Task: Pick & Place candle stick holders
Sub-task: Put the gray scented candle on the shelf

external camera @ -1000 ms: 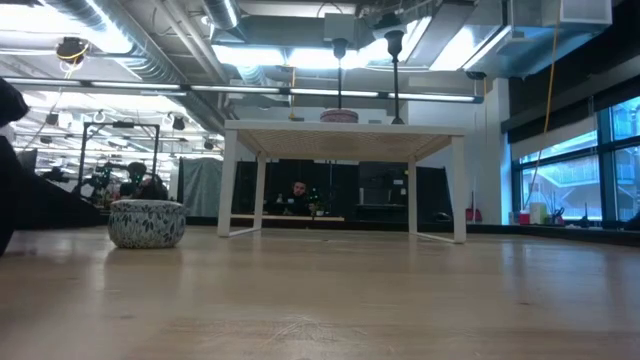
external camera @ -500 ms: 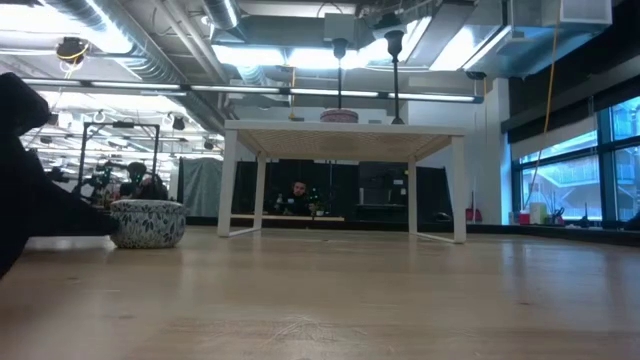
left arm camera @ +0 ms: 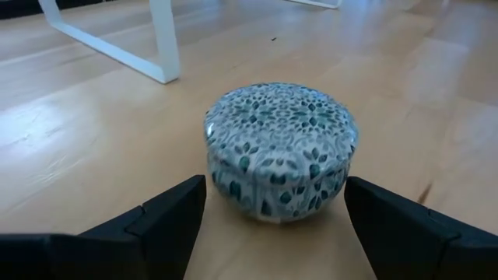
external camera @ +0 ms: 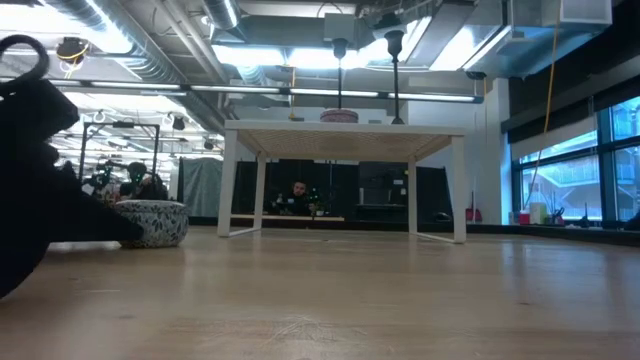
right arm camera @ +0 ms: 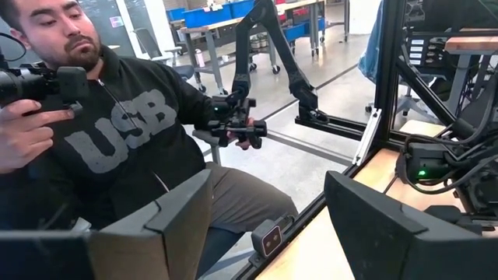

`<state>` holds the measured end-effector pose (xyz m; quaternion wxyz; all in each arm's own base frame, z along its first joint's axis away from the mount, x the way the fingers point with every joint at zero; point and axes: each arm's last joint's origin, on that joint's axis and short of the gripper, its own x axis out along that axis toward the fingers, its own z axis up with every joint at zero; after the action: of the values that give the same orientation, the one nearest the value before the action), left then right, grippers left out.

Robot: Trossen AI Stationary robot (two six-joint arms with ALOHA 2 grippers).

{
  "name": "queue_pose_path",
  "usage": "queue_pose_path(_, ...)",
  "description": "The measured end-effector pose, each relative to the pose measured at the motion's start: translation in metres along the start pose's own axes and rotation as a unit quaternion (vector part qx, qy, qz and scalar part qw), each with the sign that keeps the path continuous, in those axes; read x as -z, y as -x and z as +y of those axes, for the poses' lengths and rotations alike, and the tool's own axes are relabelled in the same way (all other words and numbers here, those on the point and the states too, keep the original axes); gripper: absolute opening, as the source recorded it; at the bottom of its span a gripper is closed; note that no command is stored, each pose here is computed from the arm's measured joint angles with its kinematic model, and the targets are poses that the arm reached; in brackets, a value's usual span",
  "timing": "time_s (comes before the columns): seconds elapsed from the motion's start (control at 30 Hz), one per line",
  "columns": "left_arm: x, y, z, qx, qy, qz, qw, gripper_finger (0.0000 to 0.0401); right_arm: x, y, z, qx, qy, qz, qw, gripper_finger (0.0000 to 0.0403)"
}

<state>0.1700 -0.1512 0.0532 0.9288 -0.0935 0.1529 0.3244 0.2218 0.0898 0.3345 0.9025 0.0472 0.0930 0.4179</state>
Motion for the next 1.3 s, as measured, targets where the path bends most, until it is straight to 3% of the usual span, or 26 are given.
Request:
queue_pose_path(0.43, -0.014, -0.027, -0.015, 0.002, -0.040, 0.016, 0.999, 0.0303, 0.000, 0.000, 0.000, 0.000, 0.000, 0.000, 1.000, 0.0250)
queue_pose_path(0.73, -0.030, -0.043, -0.029, 0.044, -0.062, 0.016, 0.997, 0.0303, 0.002, 0.000, 0.000, 0.001, -0.006, 0.010, 1.000, 0.0250)
queue_pose_path(1.17, -0.046, -0.073, -0.026, 0.061, -0.090, 0.034, 0.994, 0.0303, 0.003, 0.000, 0.000, 0.001, -0.009, 0.015, 1.000, 0.0250)
queue_pose_path(1.3, -0.052, -0.081, -0.027, 0.089, -0.088, 0.043, 0.991, 0.0303, 0.004, 0.000, 0.000, 0.001, -0.010, 0.016, 1.000, 0.0250)
